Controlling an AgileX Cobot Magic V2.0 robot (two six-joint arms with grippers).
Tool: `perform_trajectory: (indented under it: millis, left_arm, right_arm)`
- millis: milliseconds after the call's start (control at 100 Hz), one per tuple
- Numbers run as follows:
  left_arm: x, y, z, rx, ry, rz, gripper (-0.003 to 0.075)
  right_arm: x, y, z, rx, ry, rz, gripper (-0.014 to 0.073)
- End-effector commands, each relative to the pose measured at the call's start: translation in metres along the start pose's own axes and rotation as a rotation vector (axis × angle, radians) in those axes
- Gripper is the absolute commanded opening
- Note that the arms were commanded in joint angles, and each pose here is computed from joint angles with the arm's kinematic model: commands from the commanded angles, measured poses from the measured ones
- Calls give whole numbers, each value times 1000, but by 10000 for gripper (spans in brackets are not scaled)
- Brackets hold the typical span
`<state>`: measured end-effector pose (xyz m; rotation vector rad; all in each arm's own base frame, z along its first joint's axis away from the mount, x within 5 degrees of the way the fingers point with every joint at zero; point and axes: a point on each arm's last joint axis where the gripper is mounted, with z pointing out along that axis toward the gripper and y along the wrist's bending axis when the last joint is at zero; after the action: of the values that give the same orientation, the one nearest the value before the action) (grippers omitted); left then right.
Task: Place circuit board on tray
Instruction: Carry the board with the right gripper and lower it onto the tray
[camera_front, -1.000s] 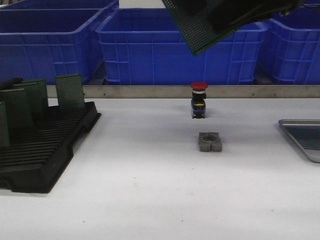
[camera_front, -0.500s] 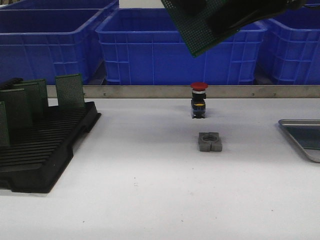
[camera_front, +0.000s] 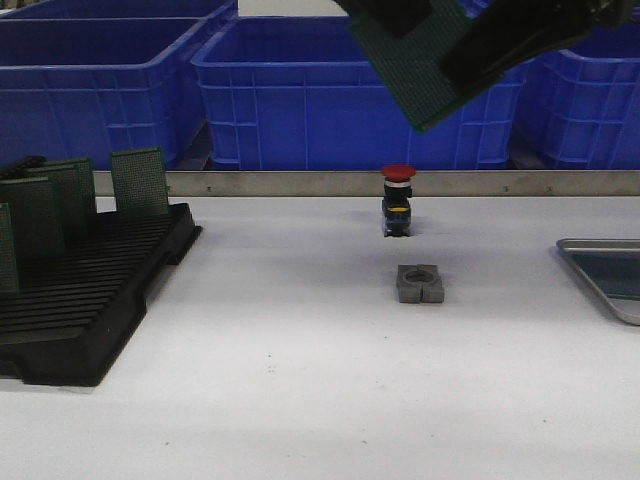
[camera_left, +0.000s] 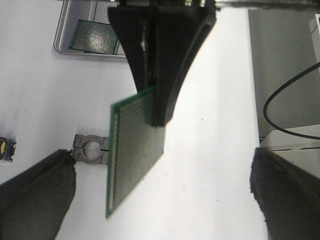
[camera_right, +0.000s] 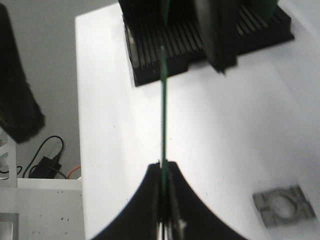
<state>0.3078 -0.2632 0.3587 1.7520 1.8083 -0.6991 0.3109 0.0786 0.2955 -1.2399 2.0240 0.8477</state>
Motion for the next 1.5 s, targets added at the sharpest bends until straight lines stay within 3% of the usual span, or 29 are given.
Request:
perform_trajectory:
  millis: [0,120,280,390,480,620,1040,1310,1490]
  left_arm:
    - [-17,-17,-24,16,-73,20,650]
    - [-17,-17,-24,16,-73,20,650]
    - [-17,-17,-24,16,-73,20,650]
    - [-17,-17,-24,16,-73,20,650]
    - [-17,-17,-24,16,-73,20,650]
    - [-17,-17,-24,16,-73,20,650]
    - [-17,-17,-24,16,-73,20,650]
    - [-17,-17,-24,16,-73,20,650]
    - [-17,-17,-24,16,-73,20,650]
  right_arm:
    - [-9,6,-25,23,3,51,-66]
    - [5,-8,-47,115,39,213,-66]
    - [26,-31,-78,265,-21,402,-66]
    - [42,-47,-97,361,-77,593,-66]
    - [58,-60,-105,399,-107,735,-66]
    - [84,-81,-102,388,-101,864,-66]
    - [139,-123,-60,299,-32,1067,-68]
    - [145,-129,-57,320,-36,1104,-62]
    - [146,-129,-57,332,-29,1100,48]
